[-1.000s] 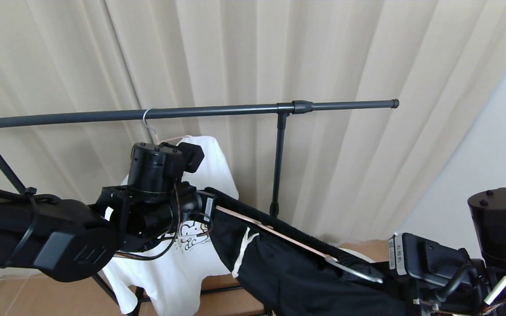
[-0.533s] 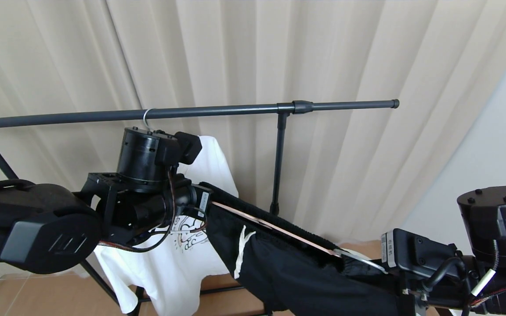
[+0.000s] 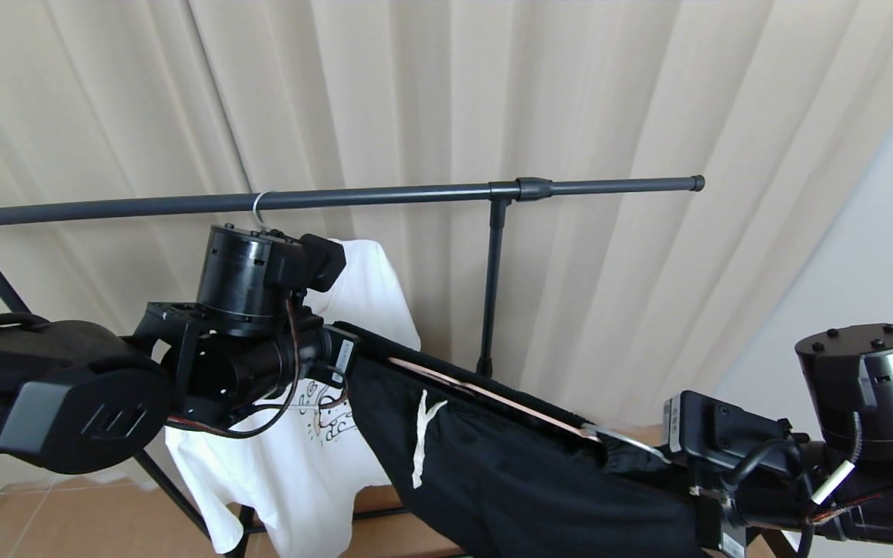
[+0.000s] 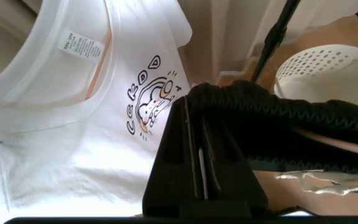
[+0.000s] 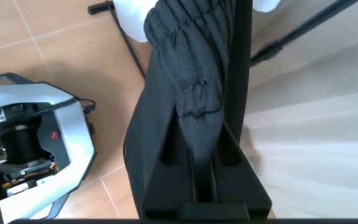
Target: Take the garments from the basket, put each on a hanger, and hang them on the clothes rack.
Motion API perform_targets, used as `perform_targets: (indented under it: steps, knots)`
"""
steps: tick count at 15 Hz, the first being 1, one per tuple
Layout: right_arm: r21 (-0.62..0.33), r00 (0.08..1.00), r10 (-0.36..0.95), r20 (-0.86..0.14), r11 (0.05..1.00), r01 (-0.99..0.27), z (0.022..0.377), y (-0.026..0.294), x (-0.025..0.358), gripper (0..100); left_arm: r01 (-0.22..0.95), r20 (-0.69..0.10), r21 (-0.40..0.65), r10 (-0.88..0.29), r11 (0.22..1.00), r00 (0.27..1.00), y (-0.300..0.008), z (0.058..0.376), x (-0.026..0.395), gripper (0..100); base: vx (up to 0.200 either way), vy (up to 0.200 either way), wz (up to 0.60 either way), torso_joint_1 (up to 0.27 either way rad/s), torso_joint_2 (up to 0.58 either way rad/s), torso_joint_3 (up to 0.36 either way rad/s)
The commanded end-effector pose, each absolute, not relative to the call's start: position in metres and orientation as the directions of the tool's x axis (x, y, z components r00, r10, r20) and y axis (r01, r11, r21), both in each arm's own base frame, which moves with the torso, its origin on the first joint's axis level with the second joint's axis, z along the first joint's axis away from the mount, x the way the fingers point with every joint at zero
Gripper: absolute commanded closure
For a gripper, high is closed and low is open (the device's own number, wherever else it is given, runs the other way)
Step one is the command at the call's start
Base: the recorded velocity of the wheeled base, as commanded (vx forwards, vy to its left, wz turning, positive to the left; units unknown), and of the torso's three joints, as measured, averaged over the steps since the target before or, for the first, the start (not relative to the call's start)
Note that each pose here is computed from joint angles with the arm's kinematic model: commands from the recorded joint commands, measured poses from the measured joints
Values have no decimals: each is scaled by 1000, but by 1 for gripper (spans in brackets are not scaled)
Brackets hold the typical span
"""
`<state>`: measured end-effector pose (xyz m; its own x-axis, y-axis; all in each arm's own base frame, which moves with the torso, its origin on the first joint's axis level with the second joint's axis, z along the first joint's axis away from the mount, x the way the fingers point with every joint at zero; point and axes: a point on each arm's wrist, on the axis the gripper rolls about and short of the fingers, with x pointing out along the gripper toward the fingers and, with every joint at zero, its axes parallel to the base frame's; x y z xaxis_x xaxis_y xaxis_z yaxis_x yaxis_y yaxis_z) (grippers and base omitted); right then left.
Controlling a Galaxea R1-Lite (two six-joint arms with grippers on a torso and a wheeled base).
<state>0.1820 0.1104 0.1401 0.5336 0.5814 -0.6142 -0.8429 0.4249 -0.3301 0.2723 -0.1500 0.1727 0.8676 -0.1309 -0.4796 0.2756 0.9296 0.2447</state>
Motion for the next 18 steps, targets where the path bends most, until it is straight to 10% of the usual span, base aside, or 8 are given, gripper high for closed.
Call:
perform_targets:
  steps: [1,18]
  knots:
    - [-332,540,548,-639,437,-836,134,114,190,100,290,-473,264,-139,920,870,-155,181,266,100,0,0,0,0,0,0]
    - [-124,595,508,-623,687,-716,142,158,219,100,461,-550,258,-263,849,793,-186,221,206,100,0,0,0,0,0,0]
